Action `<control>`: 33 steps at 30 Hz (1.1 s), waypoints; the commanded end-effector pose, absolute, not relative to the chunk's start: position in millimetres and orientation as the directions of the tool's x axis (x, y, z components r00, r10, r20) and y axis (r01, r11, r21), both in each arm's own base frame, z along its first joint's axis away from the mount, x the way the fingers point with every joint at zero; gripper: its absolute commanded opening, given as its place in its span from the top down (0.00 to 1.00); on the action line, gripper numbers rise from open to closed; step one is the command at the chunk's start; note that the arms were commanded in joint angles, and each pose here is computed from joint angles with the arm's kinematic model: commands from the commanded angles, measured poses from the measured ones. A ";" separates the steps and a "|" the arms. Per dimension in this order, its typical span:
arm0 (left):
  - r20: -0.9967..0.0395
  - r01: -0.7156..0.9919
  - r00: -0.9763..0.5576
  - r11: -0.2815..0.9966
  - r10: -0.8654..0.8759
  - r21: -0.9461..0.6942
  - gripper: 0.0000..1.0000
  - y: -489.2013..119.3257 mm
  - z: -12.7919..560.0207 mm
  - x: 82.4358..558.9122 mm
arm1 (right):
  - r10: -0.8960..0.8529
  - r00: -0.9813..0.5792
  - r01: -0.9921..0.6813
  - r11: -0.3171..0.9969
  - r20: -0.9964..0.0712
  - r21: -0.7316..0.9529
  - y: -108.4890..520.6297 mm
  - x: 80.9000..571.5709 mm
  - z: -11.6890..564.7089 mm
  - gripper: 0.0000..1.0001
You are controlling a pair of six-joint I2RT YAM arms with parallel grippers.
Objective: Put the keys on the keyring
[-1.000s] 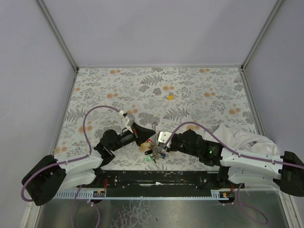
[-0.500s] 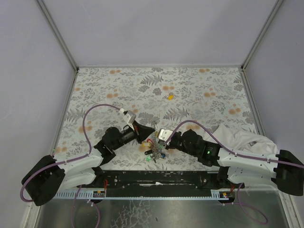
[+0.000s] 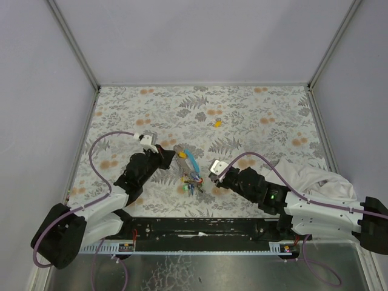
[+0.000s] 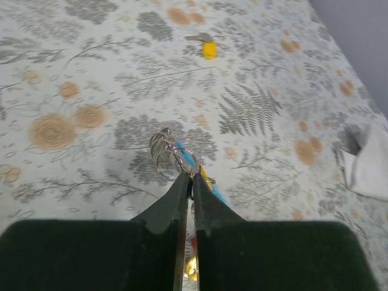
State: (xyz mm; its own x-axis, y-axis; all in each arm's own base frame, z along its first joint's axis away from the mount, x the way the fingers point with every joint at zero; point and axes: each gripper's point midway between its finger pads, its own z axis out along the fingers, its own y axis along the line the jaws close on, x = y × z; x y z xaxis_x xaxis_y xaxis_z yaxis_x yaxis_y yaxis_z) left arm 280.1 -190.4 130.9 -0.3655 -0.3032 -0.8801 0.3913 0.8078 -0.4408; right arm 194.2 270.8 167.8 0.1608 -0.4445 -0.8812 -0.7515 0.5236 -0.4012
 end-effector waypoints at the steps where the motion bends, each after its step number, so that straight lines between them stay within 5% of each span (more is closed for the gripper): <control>1: -0.873 0.271 -0.361 0.859 -0.328 -0.435 0.94 -163.7 113.4 297.9 | -0.378 0.117 -0.729 0.595 -0.918 -0.338 265.0 196.9 175.9 0.66; 12: -0.840 0.243 -0.377 0.833 -0.391 -0.497 0.58 -153.5 118.4 296.6 | -0.345 0.039 -0.654 0.700 -0.938 -0.285 246.4 205.4 174.8 0.64; 21: -0.847 0.156 -0.282 0.849 -0.452 -0.505 0.03 -118.6 179.4 271.9 | -0.368 -0.061 -0.505 0.813 -0.928 -0.290 215.7 229.1 180.0 0.56; 26: -0.865 0.178 -0.259 0.859 -0.429 -0.480 0.00 -111.0 213.0 256.6 | -0.295 -0.200 -0.403 0.894 -0.934 -0.196 184.1 251.9 176.1 0.47; 33: -0.911 0.256 -0.298 0.896 -0.285 -0.364 0.00 -111.2 243.1 238.7 | -0.166 -0.317 -0.218 0.971 -0.934 -0.099 127.7 270.5 185.0 0.23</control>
